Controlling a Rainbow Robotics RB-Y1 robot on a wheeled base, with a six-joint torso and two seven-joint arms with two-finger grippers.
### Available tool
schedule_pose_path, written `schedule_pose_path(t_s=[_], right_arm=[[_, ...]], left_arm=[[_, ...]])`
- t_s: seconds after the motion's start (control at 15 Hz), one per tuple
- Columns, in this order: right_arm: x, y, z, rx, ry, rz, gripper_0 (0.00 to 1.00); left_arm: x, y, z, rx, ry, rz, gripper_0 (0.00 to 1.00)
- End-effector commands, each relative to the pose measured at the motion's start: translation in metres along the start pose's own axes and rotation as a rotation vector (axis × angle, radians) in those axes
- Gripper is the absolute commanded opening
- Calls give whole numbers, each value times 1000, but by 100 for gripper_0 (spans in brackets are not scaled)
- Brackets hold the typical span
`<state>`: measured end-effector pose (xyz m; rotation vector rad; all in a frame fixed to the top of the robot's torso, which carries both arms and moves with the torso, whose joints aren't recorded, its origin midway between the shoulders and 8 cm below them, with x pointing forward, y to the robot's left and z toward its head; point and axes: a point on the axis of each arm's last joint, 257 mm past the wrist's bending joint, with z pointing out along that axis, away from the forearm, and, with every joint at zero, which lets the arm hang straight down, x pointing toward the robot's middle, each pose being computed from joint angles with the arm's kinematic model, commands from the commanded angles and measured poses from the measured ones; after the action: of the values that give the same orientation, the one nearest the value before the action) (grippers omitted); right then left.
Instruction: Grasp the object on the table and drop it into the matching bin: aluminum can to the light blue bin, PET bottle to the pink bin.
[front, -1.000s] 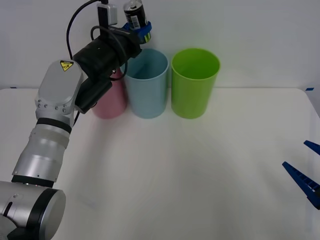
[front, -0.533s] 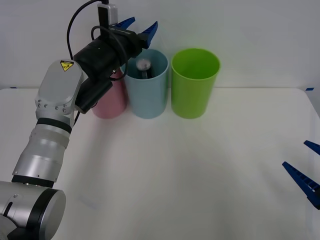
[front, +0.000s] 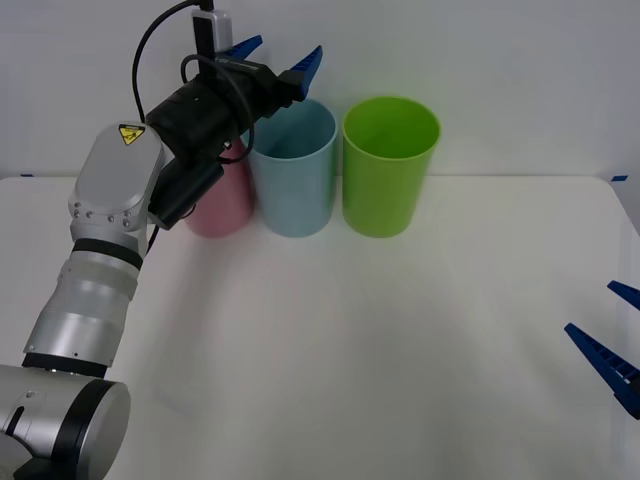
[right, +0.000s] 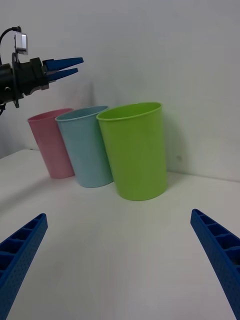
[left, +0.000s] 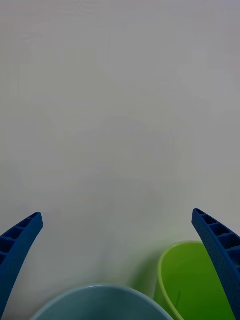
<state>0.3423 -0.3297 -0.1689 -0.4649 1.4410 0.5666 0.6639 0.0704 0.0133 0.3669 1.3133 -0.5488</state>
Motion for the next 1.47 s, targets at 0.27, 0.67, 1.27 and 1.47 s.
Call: schedule_pose_path(t_s=[0.27, 0.67, 1.27, 1.47], right_arm=[[0, 0, 0, 0, 0, 0, 100], [0, 0, 0, 0, 0, 0, 100], [0, 0, 0, 0, 0, 0, 100], [0, 0, 0, 0, 0, 0, 100]], left_arm=[[10, 0, -14, 32, -2, -70, 100], [12, -1, -49, 76, -20, -124, 100], [16, 14, -132, 128, -11, -137, 100], [26, 22, -162, 161, 19, -121, 100]])
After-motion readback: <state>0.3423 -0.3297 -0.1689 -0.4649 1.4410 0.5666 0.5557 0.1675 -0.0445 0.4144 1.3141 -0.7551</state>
